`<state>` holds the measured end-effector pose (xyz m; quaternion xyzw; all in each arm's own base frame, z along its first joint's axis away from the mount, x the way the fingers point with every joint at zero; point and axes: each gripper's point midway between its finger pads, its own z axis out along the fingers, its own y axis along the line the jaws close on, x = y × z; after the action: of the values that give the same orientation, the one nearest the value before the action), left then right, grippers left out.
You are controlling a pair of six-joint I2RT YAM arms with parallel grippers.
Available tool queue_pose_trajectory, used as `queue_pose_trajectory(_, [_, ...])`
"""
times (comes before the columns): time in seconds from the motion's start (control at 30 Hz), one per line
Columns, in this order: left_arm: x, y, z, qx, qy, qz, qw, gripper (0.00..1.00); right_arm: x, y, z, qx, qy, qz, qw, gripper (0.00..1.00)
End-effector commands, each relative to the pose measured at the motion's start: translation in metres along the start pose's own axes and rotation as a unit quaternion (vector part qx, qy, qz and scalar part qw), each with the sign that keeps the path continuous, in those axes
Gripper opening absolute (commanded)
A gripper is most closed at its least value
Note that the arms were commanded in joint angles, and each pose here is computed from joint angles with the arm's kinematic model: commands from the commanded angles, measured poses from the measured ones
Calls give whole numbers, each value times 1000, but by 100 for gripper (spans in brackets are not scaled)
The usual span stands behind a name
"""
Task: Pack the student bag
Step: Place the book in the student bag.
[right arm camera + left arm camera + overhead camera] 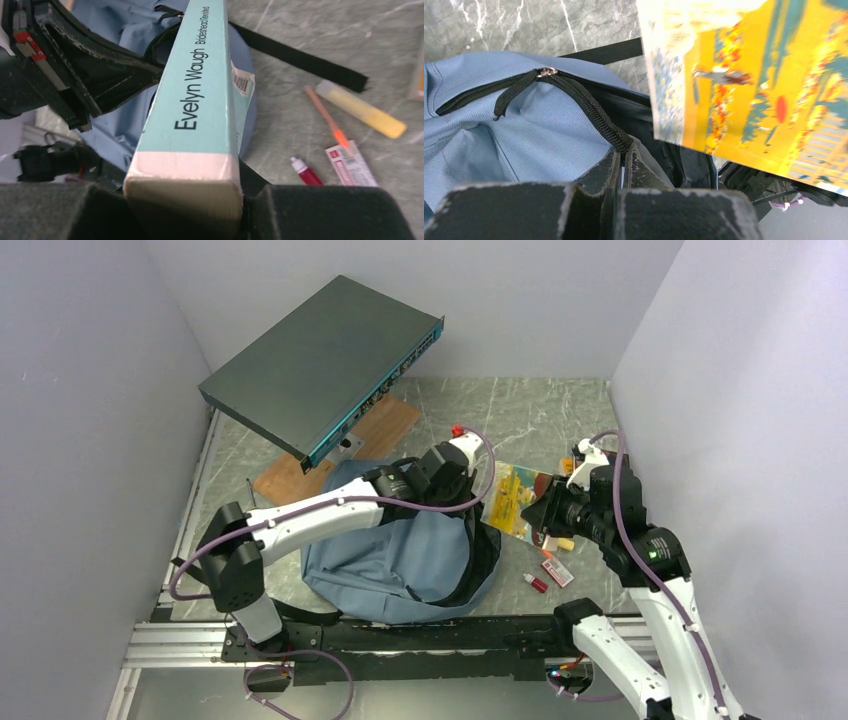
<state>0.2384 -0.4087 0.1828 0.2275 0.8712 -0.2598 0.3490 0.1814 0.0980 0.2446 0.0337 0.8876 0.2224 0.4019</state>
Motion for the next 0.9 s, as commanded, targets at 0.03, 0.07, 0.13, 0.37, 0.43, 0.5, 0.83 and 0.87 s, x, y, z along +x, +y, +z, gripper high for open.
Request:
queue_pose_trajectory(0.03, [-24, -10, -28, 62, -24, 33, 997, 0, -22, 54, -7, -134, -27, 12, 991, 0])
queue_pose_trajectory(0.07, [-25, -10, -30, 67, -22, 32, 997, 0, -18, 56, -5, -142, -14, 16, 990, 0])
queue_pose_trajectory(0.13, [-28, -10, -35, 75, -21, 35, 996, 0, -6, 58, -2, -154, 11, 27, 988, 0])
queue_pose_trajectory(0.37, [-39, -9, -50, 93, -22, 43, 994, 0, 40, 69, -1, -211, 104, 73, 969, 0])
queue_pose_trajectory(0.43, [-41, -9, -52, 98, -21, 44, 994, 0, 48, 71, -4, -219, 122, 84, 964, 0])
queue_pose_trajectory(0.5, [-43, -10, -55, 101, -22, 45, 994, 0, 53, 78, -9, -242, 137, 97, 956, 0])
queue_pose_trajectory(0.83, [-59, -8, -67, 97, -38, 52, 993, 0, 67, 76, -34, -233, 176, 85, 953, 0])
queue_pose_trajectory(0.87, [-61, -8, -68, 99, -41, 51, 993, 0, 71, 75, -32, -231, 182, 89, 952, 0])
